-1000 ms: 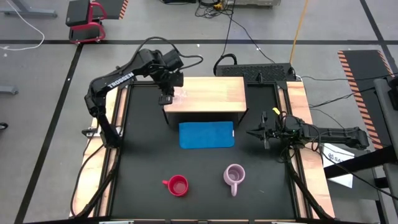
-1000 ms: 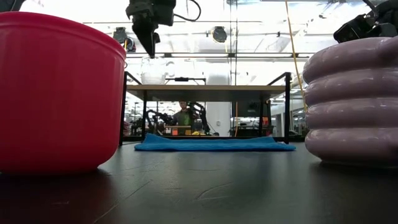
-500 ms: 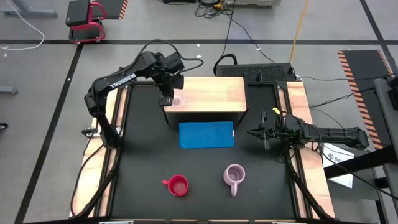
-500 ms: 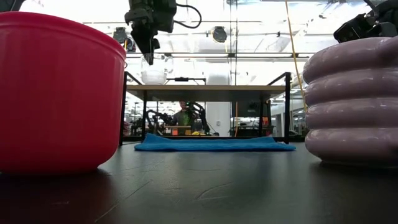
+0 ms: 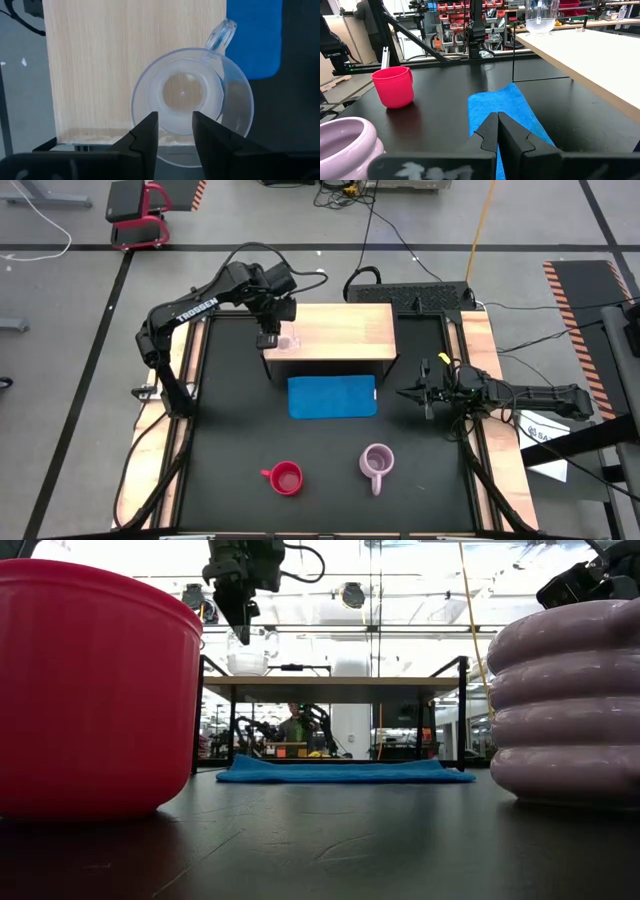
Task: Stack small to large cups/mugs on shelf
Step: Put the glass mug on the shelf
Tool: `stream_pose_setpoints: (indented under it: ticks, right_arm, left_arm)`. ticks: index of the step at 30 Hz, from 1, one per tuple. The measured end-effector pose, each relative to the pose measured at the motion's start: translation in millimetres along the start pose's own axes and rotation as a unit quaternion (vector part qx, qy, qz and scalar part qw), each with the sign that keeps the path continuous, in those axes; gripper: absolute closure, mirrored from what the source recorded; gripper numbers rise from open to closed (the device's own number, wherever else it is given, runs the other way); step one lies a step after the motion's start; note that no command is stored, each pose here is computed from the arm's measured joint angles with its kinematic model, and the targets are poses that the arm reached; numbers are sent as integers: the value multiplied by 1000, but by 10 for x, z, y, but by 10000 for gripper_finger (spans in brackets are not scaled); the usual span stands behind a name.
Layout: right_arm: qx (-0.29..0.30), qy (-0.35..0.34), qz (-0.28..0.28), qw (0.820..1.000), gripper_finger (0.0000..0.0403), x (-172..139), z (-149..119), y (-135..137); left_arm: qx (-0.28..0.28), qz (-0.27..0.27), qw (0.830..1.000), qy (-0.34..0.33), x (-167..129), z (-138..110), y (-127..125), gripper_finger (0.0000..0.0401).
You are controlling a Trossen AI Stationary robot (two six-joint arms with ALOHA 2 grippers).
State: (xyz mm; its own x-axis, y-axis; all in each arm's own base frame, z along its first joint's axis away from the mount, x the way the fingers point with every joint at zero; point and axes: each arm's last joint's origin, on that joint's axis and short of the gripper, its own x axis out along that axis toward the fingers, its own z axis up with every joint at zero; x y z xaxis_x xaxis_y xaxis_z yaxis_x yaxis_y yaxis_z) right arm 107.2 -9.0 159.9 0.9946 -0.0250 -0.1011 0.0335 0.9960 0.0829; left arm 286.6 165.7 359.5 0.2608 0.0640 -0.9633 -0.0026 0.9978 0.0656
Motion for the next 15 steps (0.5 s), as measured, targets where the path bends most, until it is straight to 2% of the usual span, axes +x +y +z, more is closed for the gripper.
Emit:
stream_pose_setpoints:
  ticks: [15]
  right_arm:
    - [2, 0, 0, 1000, 403, 0, -2, 0]
  left_arm:
    - [20, 42, 998, -50, -201, -19, -8, 281]
